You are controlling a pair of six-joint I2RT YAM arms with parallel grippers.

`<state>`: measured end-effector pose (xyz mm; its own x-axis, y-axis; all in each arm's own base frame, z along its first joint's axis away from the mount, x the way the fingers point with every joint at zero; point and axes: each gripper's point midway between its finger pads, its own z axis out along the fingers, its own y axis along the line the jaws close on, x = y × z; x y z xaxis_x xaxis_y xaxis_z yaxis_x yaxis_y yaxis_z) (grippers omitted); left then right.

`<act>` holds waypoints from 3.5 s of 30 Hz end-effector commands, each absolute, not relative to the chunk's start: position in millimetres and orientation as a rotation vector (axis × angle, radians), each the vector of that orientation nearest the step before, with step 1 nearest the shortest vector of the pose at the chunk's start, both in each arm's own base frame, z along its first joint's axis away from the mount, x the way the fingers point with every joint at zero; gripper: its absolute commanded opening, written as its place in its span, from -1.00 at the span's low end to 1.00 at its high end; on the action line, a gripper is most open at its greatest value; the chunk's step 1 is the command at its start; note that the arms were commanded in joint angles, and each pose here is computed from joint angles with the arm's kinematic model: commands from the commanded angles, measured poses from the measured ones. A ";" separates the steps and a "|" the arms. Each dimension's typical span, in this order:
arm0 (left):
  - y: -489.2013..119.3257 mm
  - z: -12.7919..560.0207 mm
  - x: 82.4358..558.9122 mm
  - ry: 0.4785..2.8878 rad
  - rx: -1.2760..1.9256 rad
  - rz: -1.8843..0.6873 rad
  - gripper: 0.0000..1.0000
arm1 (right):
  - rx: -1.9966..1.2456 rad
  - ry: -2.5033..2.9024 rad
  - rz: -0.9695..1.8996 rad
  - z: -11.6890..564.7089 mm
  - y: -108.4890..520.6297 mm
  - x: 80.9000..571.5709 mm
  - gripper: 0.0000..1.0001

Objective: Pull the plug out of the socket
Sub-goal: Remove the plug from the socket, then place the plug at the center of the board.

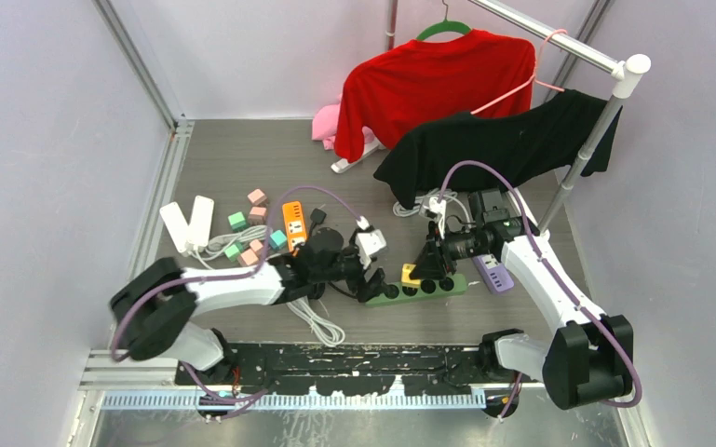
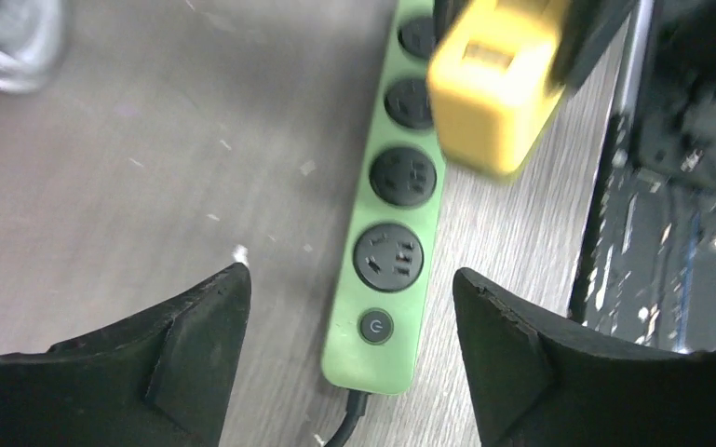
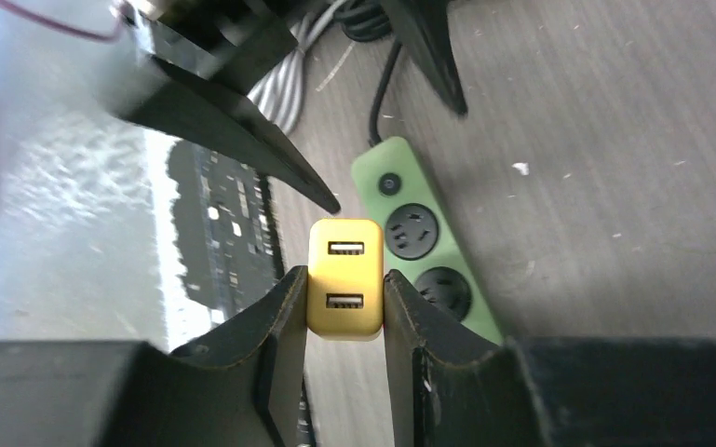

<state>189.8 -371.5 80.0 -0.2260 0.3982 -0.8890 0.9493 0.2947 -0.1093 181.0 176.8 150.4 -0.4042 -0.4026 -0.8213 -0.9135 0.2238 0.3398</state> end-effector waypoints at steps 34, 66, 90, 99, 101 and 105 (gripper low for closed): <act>-390.5 207.8 194.5 2.030 0.398 -0.256 0.55 | -0.397 2.228 1.580 174.2 197.2 216.5 -0.92; -394.7 160.0 215.3 2.212 0.387 -0.431 -0.08 | -0.396 2.235 1.593 171.0 197.5 215.4 -0.80; -326.9 136.1 242.6 2.244 0.283 -0.313 -1.00 | -0.567 2.163 1.466 170.6 191.8 213.0 1.00; -164.8 121.3 287.6 2.303 -0.203 0.115 -1.00 | -0.551 2.190 1.400 165.2 188.3 219.3 1.00; -132.6 121.7 299.9 2.284 -0.338 0.155 -1.00 | -0.547 2.195 1.401 164.5 188.4 219.2 0.99; -96.9 108.6 319.2 2.315 -0.533 0.105 -1.00 | -0.546 2.194 1.396 164.9 187.9 219.2 1.00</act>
<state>307.0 -131.3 110.3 -0.6730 -0.2098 -0.7092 -0.2783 0.9603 -0.0200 212.5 187.5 149.6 -0.8529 -0.0717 -0.5171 -0.4988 0.4041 0.7667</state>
